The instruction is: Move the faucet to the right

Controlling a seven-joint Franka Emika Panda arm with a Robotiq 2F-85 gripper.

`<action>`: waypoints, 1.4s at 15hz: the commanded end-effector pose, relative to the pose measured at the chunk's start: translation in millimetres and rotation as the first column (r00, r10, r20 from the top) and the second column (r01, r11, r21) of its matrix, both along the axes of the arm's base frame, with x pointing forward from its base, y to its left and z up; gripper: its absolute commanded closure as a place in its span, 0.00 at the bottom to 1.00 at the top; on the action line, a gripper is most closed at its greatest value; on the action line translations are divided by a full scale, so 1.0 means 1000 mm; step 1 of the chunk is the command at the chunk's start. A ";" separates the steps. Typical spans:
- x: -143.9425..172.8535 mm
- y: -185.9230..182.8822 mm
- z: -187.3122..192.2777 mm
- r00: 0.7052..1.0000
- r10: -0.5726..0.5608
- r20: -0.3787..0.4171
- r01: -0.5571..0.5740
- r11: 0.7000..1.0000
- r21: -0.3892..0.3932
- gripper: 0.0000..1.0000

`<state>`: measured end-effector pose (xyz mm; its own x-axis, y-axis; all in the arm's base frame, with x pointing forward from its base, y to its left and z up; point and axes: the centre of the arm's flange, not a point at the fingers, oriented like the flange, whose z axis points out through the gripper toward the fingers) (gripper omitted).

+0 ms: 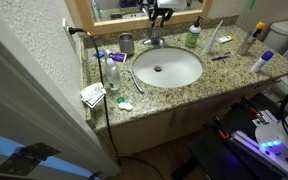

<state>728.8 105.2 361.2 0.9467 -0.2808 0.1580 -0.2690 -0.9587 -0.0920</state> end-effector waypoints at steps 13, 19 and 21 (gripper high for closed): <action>-0.011 -0.084 0.041 0.995 -0.082 -0.064 0.074 0.990 -0.117 0.93; -0.019 -0.096 0.024 0.990 -0.121 -0.075 0.109 0.982 -0.154 0.93; -0.020 -0.099 0.025 0.989 -0.134 -0.063 0.123 0.980 -0.153 0.84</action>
